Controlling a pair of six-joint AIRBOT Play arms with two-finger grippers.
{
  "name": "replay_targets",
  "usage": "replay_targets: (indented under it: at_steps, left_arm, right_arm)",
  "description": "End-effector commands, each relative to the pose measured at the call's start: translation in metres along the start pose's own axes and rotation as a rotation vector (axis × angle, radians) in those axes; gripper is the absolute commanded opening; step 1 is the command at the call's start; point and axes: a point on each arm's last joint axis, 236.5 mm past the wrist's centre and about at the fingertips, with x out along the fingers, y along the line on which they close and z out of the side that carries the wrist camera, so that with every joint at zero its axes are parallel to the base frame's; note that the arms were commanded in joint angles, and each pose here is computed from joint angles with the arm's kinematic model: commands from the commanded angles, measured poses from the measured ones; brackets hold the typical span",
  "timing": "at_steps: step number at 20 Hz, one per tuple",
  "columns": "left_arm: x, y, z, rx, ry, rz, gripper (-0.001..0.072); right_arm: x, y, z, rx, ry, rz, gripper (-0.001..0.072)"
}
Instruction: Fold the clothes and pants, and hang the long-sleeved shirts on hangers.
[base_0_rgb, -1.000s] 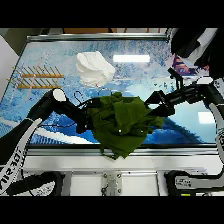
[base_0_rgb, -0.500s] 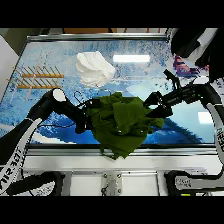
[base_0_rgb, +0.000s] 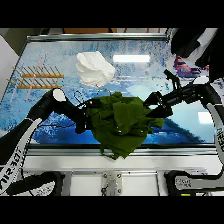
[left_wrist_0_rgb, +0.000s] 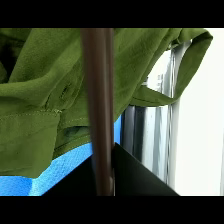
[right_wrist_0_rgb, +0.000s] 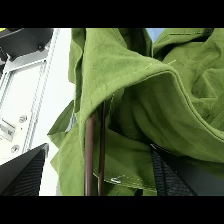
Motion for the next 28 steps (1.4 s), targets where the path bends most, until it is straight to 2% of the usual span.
replay_targets:
  at_steps: [1, 10, 11, 13, 27, 28]
  left_arm:
    - [0.0000, 0.0001, 0.0007, 0.001, -0.002, 0.000, 0.0013]
    - [0.0000, 0.0001, 0.0006, 0.001, -0.001, 0.000, 0.0012]
    - [0.0000, 0.0001, 0.0006, 0.001, -0.001, 0.000, 0.0012]
    - [0.0000, 0.0001, 0.0006, 0.001, -0.001, 0.000, 0.0013]
    - [-0.0001, -0.0003, -0.0001, 0.001, 0.002, -0.002, 0.0015]
    - [-0.0001, 0.0000, 0.0000, 0.001, 0.001, 0.000, 0.0181]
  right_arm:
    - [0.0005, -0.0003, 0.0000, 0.003, -0.001, 0.000, 0.0717]
    - [0.0005, -0.0004, -0.0001, 0.003, -0.001, 0.000, 0.0699]
    - [0.0005, -0.0001, -0.0002, 0.004, 0.000, 0.001, 0.0547]
    - [0.0004, 0.0015, -0.0002, 0.004, 0.000, 0.007, 0.0008]
    - [0.0004, 0.0000, -0.0002, 0.003, 0.000, 0.001, 0.0008]
    - [0.0004, 0.0000, -0.0002, 0.003, 0.000, 0.001, 0.0008]
